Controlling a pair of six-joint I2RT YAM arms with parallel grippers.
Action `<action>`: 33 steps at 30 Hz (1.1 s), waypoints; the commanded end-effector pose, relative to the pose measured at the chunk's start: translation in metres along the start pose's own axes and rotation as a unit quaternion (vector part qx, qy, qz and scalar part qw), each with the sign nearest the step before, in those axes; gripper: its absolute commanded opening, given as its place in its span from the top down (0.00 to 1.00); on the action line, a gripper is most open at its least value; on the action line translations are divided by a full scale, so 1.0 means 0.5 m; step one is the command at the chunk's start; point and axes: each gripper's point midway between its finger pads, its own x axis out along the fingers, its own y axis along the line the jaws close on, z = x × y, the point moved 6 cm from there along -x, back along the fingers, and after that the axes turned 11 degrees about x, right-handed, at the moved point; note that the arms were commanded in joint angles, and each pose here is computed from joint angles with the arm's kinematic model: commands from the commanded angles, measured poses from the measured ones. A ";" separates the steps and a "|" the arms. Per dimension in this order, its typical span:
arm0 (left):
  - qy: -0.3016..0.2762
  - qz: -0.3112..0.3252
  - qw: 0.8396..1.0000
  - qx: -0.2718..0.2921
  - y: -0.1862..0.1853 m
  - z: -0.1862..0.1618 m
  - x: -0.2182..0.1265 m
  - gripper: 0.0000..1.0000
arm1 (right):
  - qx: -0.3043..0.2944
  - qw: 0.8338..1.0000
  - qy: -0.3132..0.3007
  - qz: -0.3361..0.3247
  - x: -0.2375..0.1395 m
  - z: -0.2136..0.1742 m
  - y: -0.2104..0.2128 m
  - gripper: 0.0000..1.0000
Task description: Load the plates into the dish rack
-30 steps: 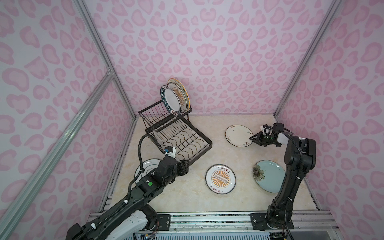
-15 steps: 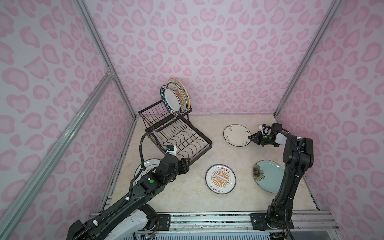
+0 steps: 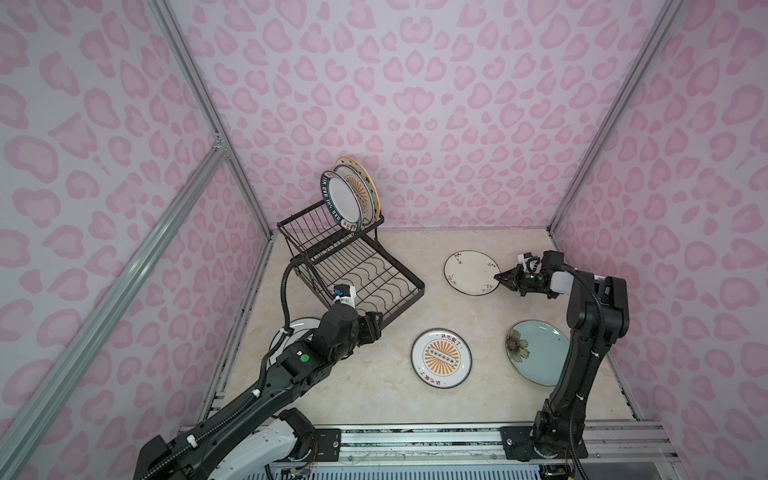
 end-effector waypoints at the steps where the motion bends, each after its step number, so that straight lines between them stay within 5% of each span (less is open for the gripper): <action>1: -0.004 -0.007 1.000 0.018 -0.010 0.018 0.001 0.34 | -0.016 0.999 -0.027 0.010 -0.010 0.011 0.025 1.00; 26: 0.031 -0.076 0.997 0.005 -0.026 0.056 0.095 0.34 | -0.072 0.988 -0.044 0.127 -0.085 -0.042 0.193 1.00; 33: 0.031 -0.089 0.996 0.005 -0.029 0.062 0.100 0.34 | -0.114 0.987 -0.010 0.112 -0.056 -0.107 0.245 1.00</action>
